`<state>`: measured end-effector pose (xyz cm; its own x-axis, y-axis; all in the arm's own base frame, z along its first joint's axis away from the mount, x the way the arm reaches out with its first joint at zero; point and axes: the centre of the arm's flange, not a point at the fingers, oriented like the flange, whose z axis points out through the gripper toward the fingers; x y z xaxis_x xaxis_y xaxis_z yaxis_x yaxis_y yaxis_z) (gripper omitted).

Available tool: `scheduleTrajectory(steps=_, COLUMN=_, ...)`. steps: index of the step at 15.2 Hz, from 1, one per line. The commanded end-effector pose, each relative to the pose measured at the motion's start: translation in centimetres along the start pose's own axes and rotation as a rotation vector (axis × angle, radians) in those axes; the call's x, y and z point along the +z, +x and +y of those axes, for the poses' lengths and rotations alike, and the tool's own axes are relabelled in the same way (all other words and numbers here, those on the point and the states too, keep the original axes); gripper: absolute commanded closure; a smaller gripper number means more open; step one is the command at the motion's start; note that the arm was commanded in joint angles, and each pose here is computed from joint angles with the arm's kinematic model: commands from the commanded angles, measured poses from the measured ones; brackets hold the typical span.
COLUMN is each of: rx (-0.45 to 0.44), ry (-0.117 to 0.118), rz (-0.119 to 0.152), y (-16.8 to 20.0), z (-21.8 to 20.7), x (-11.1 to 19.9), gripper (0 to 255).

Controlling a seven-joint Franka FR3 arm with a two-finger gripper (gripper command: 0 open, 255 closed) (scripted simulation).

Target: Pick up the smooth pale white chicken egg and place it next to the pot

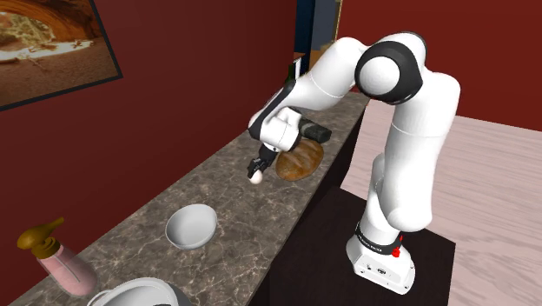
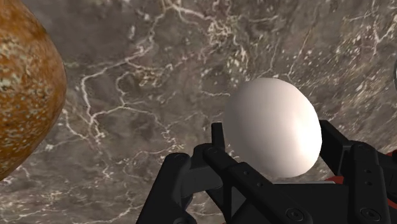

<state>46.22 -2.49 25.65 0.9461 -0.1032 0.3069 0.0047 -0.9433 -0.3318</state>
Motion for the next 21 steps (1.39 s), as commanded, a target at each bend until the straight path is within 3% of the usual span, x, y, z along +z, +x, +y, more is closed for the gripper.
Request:
scheduleTrajectory(steps=1, rx=0.000, ry=-0.001, rz=0.000, y=0.3, z=-0.5, x=-0.9, gripper=255)
scheduleTrajectory(steps=21, rx=0.000, ry=-0.001, rz=0.000, y=3.5, z=-4.0, x=-10.3, gripper=255)
